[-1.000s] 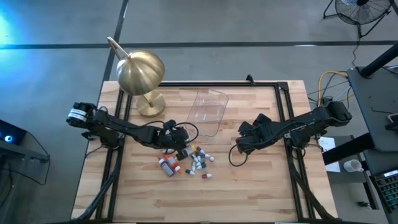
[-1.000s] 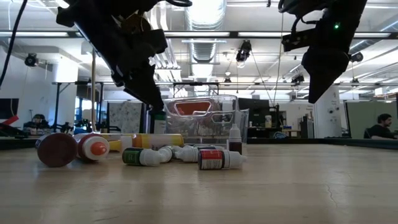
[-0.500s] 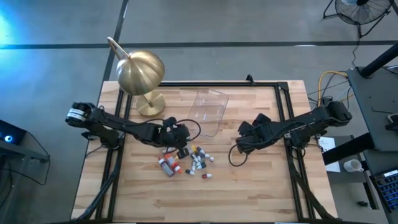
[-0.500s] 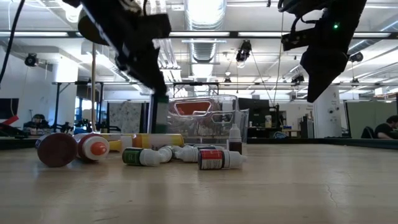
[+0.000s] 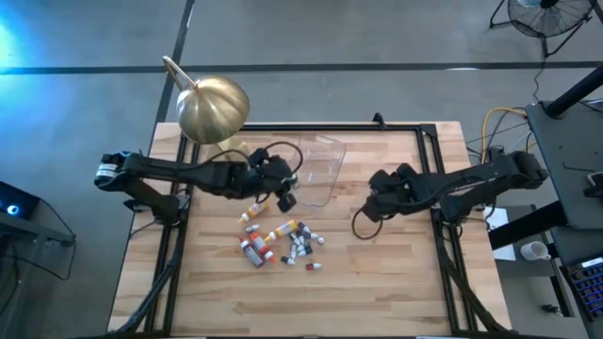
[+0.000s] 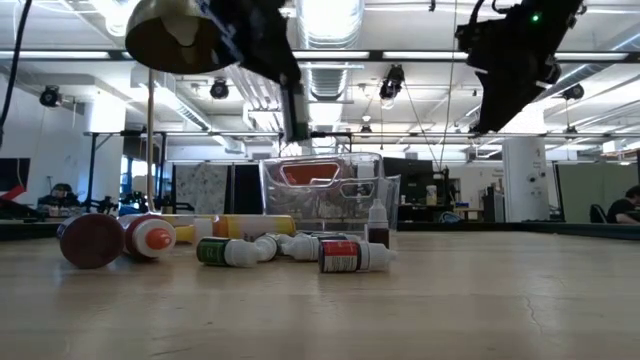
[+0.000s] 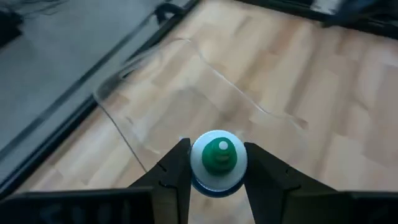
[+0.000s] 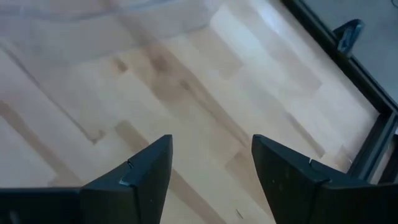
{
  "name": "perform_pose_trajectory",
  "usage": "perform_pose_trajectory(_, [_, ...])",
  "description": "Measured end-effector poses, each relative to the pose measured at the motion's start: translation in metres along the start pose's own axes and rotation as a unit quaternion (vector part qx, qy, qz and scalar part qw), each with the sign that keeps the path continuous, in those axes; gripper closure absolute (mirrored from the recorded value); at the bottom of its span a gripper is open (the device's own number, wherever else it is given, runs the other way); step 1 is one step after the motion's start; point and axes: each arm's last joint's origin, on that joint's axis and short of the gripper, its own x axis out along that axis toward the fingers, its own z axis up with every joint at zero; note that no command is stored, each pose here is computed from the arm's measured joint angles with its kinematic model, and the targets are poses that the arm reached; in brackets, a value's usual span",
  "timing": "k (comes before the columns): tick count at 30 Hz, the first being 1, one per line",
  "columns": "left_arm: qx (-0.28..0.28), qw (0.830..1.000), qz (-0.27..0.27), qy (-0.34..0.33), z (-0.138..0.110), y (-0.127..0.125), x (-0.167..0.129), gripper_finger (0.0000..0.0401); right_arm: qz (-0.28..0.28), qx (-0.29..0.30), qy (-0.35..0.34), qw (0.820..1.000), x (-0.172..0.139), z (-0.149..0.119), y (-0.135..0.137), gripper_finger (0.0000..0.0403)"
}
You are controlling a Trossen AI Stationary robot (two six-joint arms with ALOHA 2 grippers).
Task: Pick & Place food coloring
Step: Put the large green food coloring bottle into the transparent bin
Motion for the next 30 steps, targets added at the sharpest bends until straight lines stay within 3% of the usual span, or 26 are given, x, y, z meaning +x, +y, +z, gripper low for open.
perform_pose_trajectory(5, [-0.001,0.999,0.025,0.038,-0.029,0.008,0.026,0.0308,0.006,0.016,-0.008,1.0,-0.004,0.002,-0.008,0.0189])
perform_pose_trajectory(11, [-0.06,0.998,0.012,0.01,-0.058,0.009,0.043,0.0307,0.001,0.014,-0.003,1.0,0.0,0.0,-0.005,0.0188])
perform_pose_trajectory(18, [-0.066,0.998,-0.001,0.016,-0.069,0.009,0.047,0.0283,-0.009,0.004,0.009,1.0,0.009,-0.006,-0.003,0.0188])
perform_pose_trajectory(30, [-0.062,0.998,-0.005,0.018,-0.077,0.01,0.05,0.0277,-0.005,0.005,0.011,1.0,0.011,-0.008,-0.002,0.0188])
